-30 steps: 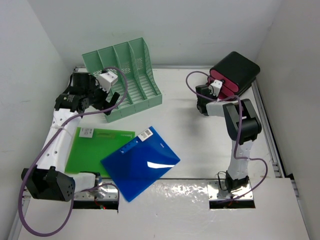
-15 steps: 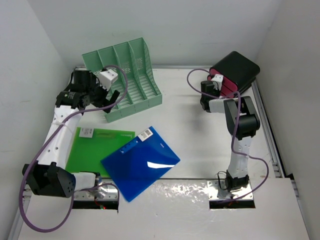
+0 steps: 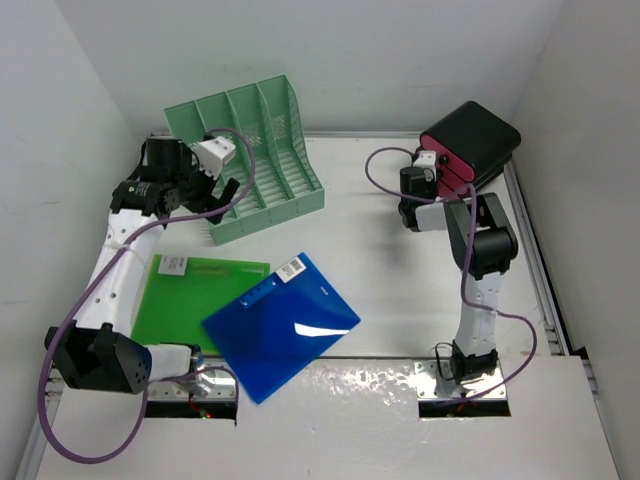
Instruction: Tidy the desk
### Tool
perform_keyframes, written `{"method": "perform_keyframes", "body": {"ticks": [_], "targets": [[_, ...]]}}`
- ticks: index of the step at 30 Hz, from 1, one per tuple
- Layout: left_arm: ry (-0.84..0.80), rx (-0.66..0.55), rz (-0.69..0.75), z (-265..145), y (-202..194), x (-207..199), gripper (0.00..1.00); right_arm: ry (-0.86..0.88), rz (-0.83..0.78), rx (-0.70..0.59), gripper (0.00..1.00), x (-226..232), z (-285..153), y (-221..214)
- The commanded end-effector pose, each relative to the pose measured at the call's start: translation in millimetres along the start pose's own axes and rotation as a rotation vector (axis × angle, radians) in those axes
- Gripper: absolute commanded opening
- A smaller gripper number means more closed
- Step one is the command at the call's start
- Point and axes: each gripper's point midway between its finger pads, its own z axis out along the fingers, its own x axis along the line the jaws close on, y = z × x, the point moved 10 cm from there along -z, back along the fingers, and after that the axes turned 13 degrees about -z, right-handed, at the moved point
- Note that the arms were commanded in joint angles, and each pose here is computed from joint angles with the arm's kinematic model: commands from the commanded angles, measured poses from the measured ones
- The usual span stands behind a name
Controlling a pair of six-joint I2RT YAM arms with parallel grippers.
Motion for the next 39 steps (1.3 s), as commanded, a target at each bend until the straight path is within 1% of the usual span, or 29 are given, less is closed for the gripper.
{"method": "perform_keyframes", "body": {"ticks": [1, 3, 5, 6, 7, 9, 11, 12, 13, 14, 15, 16, 18, 19, 20, 21, 22, 24, 26, 27, 28, 29, 30, 31, 35, 36, 37, 38, 39], "targets": [[-0.035, -0.051, -0.013, -1, 10, 1, 1.0, -0.016, 0.082, -0.154, 0.32, -20, -28, 38], [-0.055, -0.068, -0.012, -2, 14, -1, 1.0, -0.005, 0.107, -0.168, 0.35, -27, -42, 45], [-0.052, -0.079, -0.015, -3, 16, -1, 1.0, 0.047, 0.1, -0.155, 0.39, -29, -49, 46], [-0.051, -0.088, -0.013, -5, 18, -1, 1.0, 0.064, 0.13, -0.17, 0.43, -37, -57, 56], [-0.055, -0.08, -0.015, -6, 16, -2, 1.0, 0.111, 0.11, -0.138, 0.45, -38, -64, 53], [-0.079, -0.089, -0.011, -11, 12, -7, 1.0, 0.17, 0.146, -0.118, 0.53, -47, -80, 56], [-0.112, -0.086, -0.005, -13, 4, -11, 1.0, 0.273, 0.173, -0.118, 0.59, -49, -93, 56], [-0.117, -0.102, 0.004, -19, 2, -14, 1.0, 0.318, 0.152, -0.075, 0.66, -49, -101, 47], [-0.128, -0.101, 0.012, -21, -1, -16, 0.99, 0.384, 0.164, -0.088, 0.68, -54, -112, 52], [-0.153, -0.105, 0.018, -24, -5, -20, 1.0, 0.418, 0.174, -0.062, 0.7, -55, -119, 50], [-0.174, -0.104, 0.024, -25, -6, -22, 1.0, 0.456, 0.145, 0.002, 0.72, -57, -127, 41], [-0.204, -0.082, 0.036, -26, -10, -26, 1.0, 0.515, 0.149, 0.012, 0.73, -63, -140, 42], [-0.278, -0.073, 0.05, -32, -11, -35, 1.0, 0.594, 0.121, 0.095, 0.75, -67, -157, 23], [-0.307, -0.071, 0.062, -32, -11, -39, 1.0, 0.639, 0.123, 0.099, 0.75, -67, -165, 19], [-0.367, -0.076, 0.082, -34, -9, -48, 1.0, 0.735, 0.12, 0.106, 0.75, -68, -179, 4], [-0.403, -0.06, 0.098, -35, -12, -53, 0.99, 0.778, 0.106, 0.131, 0.75, -69, -186, -6], [-0.443, -0.054, 0.119, -35, -13, -61, 1.0, 0.802, 0.093, 0.146, 0.75, -70, -194, -13], [-0.452, -0.014, 0.13, -33, -19, -67, 0.99, 0.818, 0.079, 0.163, 0.75, -77, -210, -34], [-0.414, 0.055, 0.148, -24, -29, -72, 0.99, 0.872, 0.108, 0.135, 0.75, -79, -225, -53], [-0.398, 0.087, 0.151, -19, -34, -73, 0.99, 0.918, 0.139, 0.092, 0.75, -77, -229, -54], [-0.376, 0.152, 0.159, -13, -45, -77, 0.98, 0.943, 0.161, 0.068, 0.75, -76, -233, -56], [-0.37, 0.197, 0.161, -8, -51, -79, 0.97, 0.964, 0.192, 0.073, 0.75, -72, -236, -66], [-0.365, 0.242, 0.155, -5, -59, -81, 0.97, 1.005, 0.23, 0.005, 0.75, -70, -239, -59], [-0.356, 0.292, 0.159, 0, -70, -83, 0.97, 1.04, 0.241, -0.015, 0.74, -66, -243, -58], [-0.334, 0.364, 0.13, 14, -96, -86, 0.97, 1.169, 0.197, -0.112, 0.74, -42, -252, -44], [-0.324, 0.364, 0.117, 18, -98, -87, 0.97, 1.202, 0.18, -0.128, 0.74, -30, -250, -40], [-0.312, 0.377, 0.117, 20, -102, -86, 0.97, 1.275, 0.145, -0.141, 0.74, -20, -257, -37], [-0.306, 0.376, 0.119, 21, -102, -86, 0.97, 1.312, 0.121, -0.198, 0.75, -12, -259, -22], [-0.291, 0.358, 0.11, 23, -100, -85, 0.97, 1.361, 0.083, -0.198, 0.75, -1, -264, -18]]}}
